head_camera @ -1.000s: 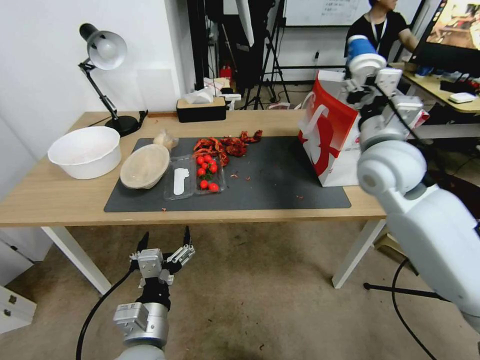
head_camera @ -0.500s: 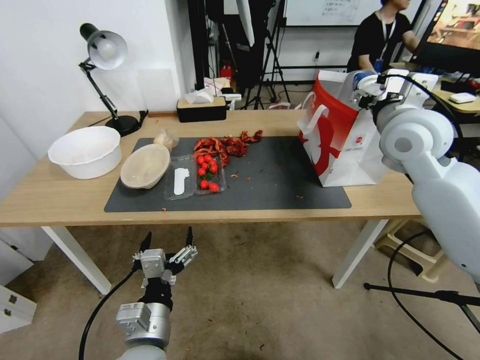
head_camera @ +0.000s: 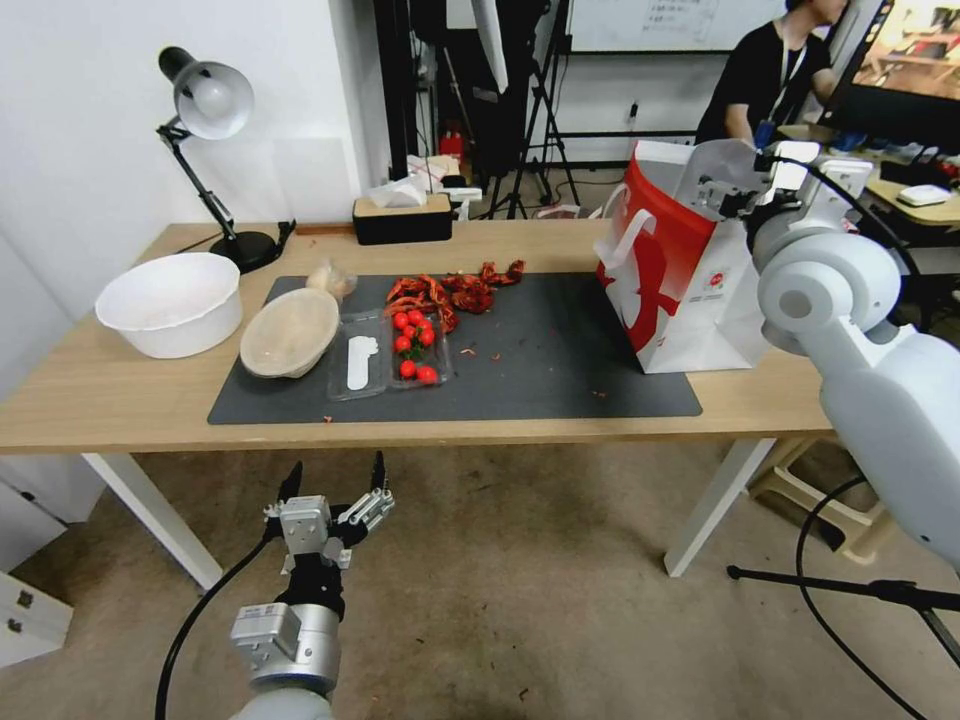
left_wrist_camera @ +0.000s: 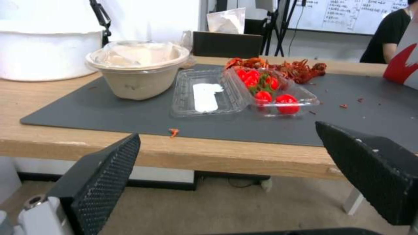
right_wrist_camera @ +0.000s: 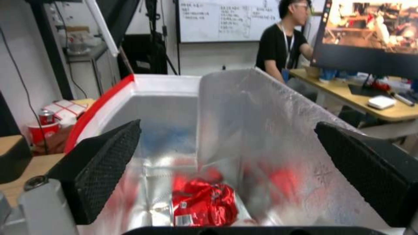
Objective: Pick up the trash from the table and place it into the takeout bag.
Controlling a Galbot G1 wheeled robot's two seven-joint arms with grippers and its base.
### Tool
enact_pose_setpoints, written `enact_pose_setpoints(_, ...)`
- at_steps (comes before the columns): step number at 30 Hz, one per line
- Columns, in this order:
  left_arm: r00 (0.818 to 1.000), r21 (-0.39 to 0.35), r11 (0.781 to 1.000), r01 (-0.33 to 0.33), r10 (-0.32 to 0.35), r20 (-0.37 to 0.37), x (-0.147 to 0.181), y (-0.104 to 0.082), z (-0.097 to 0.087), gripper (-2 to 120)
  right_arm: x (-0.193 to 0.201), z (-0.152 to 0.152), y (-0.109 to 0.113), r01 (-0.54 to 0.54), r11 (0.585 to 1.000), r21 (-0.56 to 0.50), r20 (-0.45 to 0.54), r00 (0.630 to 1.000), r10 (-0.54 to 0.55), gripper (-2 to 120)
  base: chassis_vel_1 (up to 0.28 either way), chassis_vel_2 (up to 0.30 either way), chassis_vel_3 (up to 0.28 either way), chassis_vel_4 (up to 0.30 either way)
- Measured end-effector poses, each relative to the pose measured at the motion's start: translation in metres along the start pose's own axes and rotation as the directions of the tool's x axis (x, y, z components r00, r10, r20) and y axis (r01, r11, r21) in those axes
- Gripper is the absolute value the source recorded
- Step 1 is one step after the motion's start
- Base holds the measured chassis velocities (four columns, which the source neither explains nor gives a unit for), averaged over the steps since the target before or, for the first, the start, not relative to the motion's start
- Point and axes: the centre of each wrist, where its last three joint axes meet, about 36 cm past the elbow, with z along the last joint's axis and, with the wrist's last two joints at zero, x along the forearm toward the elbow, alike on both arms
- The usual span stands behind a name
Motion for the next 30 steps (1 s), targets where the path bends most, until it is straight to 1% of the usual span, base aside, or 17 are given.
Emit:
enact_pose_setpoints(1,1.000,-0.001,1.000,-0.003,0.003,0.000,0.000,0.000,0.000,100,0.001,0.003,0.000,0.013,1.000,-0.003,0.021,1.000,-0.013,100,0.000,0.000,0.000,0.000)
enact_pose_setpoints(3,1.000,-0.001,1.000,-0.005,0.005,0.000,0.000,0.000,0.000,100,0.001,0.004,0.000,0.016,1.000,-0.005,0.026,1.000,-0.016,100,0.000,0.000,0.000,0.000)
enact_pose_setpoints(6,1.000,0.001,1.000,-0.007,0.007,-0.001,-0.001,0.001,-0.001,100,0.007,0.008,0.002,0.053,0.998,-0.023,0.081,0.995,-0.051,100,0.000,0.000,0.000,0.000)
enact_pose_setpoints(9,1.000,0.004,1.000,-0.007,0.007,-0.003,-0.001,0.001,-0.002,100,0.009,0.008,0.003,0.064,0.998,-0.029,0.092,0.994,-0.061,100,0.000,0.000,0.000,0.000)
enact_pose_setpoints(11,1.000,0.011,1.000,-0.010,0.010,-0.005,-0.001,0.001,-0.003,100,0.016,0.009,0.005,0.099,0.994,-0.037,0.130,0.987,-0.094,100,0.000,0.000,0.000,0.000)
enact_pose_setpoints(13,1.000,0.011,1.000,-0.010,0.010,-0.005,-0.001,0.001,-0.003,100,0.017,0.009,0.006,0.101,0.994,-0.037,0.133,0.987,-0.095,100,0.000,0.000,0.000,0.000)
enact_pose_setpoints(14,1.000,0.012,1.000,-0.010,0.010,-0.005,0.000,0.001,-0.003,100,0.020,0.010,0.006,0.118,0.992,-0.035,0.154,0.982,-0.111,100,0.000,0.000,0.000,0.000)
enact_pose_setpoints(19,1.000,0.014,1.000,-0.012,0.012,-0.005,0.000,0.001,-0.004,100,0.025,0.015,0.007,0.150,0.988,-0.025,0.193,0.971,-0.142,100,0.000,0.000,0.000,0.000)
enact_pose_setpoints(20,1.000,0.014,1.000,-0.014,0.014,-0.005,0.000,0.001,-0.004,100,0.030,0.022,0.007,0.182,0.983,-0.015,0.236,0.956,-0.173,100,0.000,0.000,0.000,0.000)
enact_pose_setpoints(21,1.000,0.014,1.000,-0.014,0.014,-0.005,0.000,0.001,-0.004,100,0.030,0.022,0.007,0.182,0.983,-0.015,0.236,0.956,-0.173,100,0.000,0.000,0.000,0.000)
enact_pose_setpoints(23,1.000,0.014,1.000,-0.015,0.015,-0.004,0.001,0.001,-0.004,100,0.038,0.032,0.006,0.231,0.973,-0.003,0.300,0.928,-0.219,100,0.000,0.000,0.000,0.000)
enact_pose_setpoints(24,1.000,0.014,1.000,-0.015,0.015,-0.004,0.001,0.001,-0.004,100,0.038,0.032,0.006,0.231,0.973,-0.003,0.300,0.928,-0.219,100,0.000,0.000,0.000,0.000)
enact_pose_setpoints(26,1.000,0.015,1.000,-0.017,0.017,-0.003,0.001,0.001,-0.004,100,0.051,0.052,0.003,0.289,0.957,0.015,0.361,0.891,-0.275,100,0.000,0.000,0.000,0.000)
enact_pose_setpoints(27,1.000,0.017,1.000,-0.016,0.016,-0.001,0.001,0.000,-0.003,100,0.058,0.067,-0.001,0.317,0.948,0.030,0.387,0.871,-0.303,100,0.000,0.000,0.000,0.000)
enact_pose_setpoints(28,1.000,0.017,1.000,-0.016,0.016,-0.001,0.001,0.000,-0.003,100,0.058,0.067,-0.001,0.317,0.948,0.030,0.387,0.871,-0.303,100,0.000,0.000,0.000,0.000)
enact_pose_setpoints(30,1.000,0.019,1.000,-0.016,0.016,0.000,0.001,0.000,-0.002,100,0.069,0.099,-0.006,0.348,0.935,0.064,0.406,0.847,-0.343,100,0.000,0.000,0.000,0.000)
